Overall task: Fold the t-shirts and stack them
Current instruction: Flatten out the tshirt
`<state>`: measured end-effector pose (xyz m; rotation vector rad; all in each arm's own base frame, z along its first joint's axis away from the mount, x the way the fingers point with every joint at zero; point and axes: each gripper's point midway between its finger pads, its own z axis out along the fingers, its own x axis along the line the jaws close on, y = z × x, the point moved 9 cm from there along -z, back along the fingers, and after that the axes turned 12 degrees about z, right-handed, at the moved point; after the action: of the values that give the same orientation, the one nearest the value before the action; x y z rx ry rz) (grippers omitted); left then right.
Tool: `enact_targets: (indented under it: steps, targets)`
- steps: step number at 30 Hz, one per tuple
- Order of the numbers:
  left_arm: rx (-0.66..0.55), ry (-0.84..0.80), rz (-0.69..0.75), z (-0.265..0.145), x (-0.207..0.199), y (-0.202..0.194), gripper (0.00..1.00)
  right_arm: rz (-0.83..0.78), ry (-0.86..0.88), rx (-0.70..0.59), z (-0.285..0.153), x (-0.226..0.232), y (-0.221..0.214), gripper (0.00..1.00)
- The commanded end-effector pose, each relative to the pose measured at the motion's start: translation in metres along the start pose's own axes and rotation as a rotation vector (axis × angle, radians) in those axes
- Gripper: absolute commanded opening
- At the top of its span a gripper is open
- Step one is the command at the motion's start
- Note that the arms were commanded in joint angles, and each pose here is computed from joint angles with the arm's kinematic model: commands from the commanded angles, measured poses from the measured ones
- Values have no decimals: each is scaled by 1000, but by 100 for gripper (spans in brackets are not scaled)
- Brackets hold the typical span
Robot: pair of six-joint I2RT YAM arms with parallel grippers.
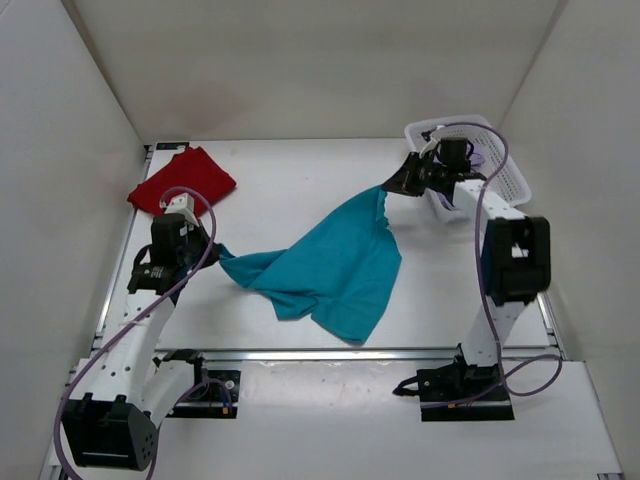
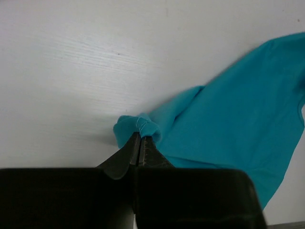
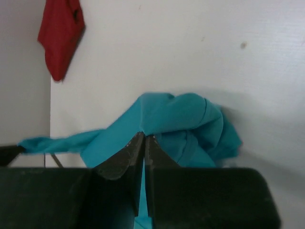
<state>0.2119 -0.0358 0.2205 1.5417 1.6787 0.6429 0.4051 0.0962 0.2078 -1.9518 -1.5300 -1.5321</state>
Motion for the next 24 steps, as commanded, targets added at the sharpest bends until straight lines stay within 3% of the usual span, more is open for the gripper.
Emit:
enact_targets:
  steps: [1,2,3,4,6,7,9,10,11,12,14,16,18,20,24]
  targets:
    - [-80,-55,-48,0,-6,-2,7,-161,75,-113,6,48,69,4]
    - [-84,-54,-47,1,-6,-3,9,-219,92,-166,-3,74,93,7]
    - [-68,-54,-63,4,-5,-10,11,-183,36,-131,0,65,94,17]
    - [-75,-37,-73,5,-2,-12,15,-211,16,-143,-5,81,100,34]
    - [-67,-25,-74,7,-1,-17,32,-240,-48,-125,-6,89,84,45]
    - [-67,1,-79,10,3,-20,39,-253,-58,-148,-22,104,74,46]
    - [-68,31,-86,11,7,-23,67,-225,-42,-139,-21,107,28,46]
    - [-74,41,-94,12,10,-21,70,-220,-44,-157,-24,94,-5,40]
    - [-82,50,-99,11,12,-19,73,-208,-45,-151,-22,82,-44,31]
    - [-78,64,-102,11,15,-21,72,-216,-65,-82,-15,64,-86,29]
    - [-97,66,-95,6,13,-16,73,-275,-190,-78,-22,49,-129,16]
    - [-113,66,-77,3,11,-14,78,-260,-300,-24,-31,23,-163,11]
    - [-123,88,-77,3,9,-13,81,-180,-362,0,-46,-13,-190,15]
    - [-148,82,-72,-1,7,-8,81,-134,-373,-43,-59,-28,-199,32]
    - [-117,45,-22,6,-7,-8,76,-65,-464,-77,-73,-65,-210,47]
